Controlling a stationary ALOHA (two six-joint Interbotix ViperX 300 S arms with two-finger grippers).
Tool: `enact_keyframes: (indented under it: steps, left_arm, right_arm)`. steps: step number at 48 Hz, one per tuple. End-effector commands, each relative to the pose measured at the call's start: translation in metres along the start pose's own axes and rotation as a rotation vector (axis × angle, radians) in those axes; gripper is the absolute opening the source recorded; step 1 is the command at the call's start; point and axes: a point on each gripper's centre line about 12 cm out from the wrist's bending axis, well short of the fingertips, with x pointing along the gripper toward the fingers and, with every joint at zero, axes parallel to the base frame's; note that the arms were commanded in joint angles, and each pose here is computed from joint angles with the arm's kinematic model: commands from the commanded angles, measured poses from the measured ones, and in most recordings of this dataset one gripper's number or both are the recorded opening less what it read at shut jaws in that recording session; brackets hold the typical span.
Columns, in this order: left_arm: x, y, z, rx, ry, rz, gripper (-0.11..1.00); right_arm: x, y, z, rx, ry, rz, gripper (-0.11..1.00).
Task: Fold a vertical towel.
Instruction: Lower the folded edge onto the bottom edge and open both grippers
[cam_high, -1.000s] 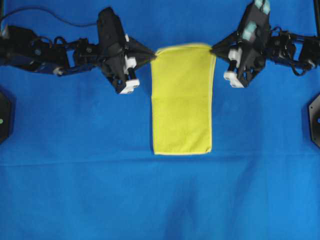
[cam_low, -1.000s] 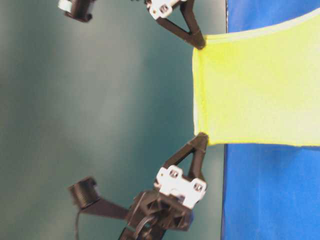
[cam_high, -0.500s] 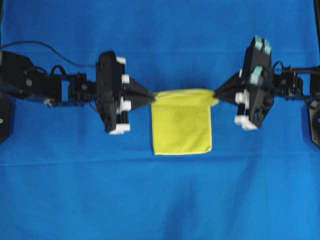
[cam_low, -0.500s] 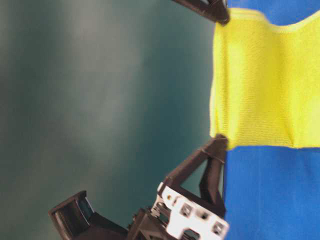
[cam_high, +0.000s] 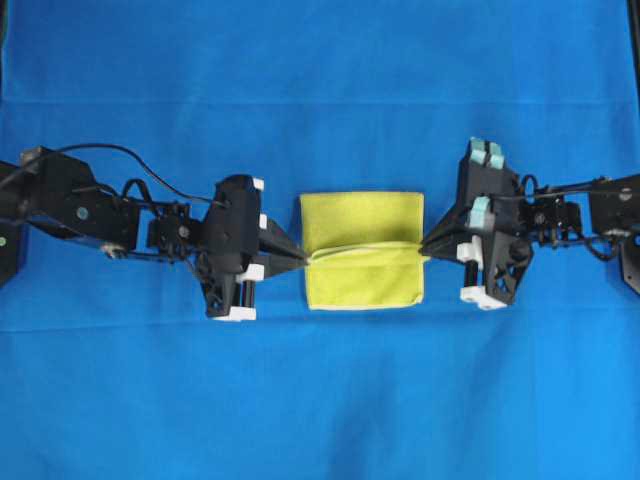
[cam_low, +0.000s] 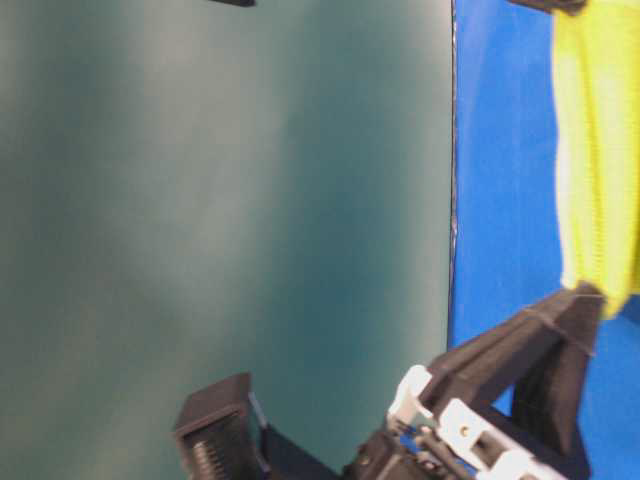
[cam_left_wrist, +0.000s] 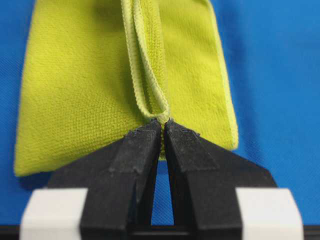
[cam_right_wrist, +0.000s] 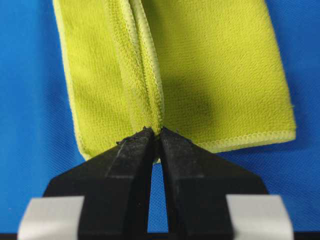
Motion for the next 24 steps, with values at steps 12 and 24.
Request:
enact_keyframes:
  steps: [12,24]
  left_arm:
    - [0.013,-0.006,0.002,0.009,-0.006,-0.012,0.04]
    - [0.020,-0.009,0.006,0.013,-0.014,-0.019,0.05]
  right_arm:
    - [0.005,0.001,-0.001,0.003,0.002,0.002,0.07]
    - [0.006,0.003,-0.001,-0.003,0.007,0.007,0.08]
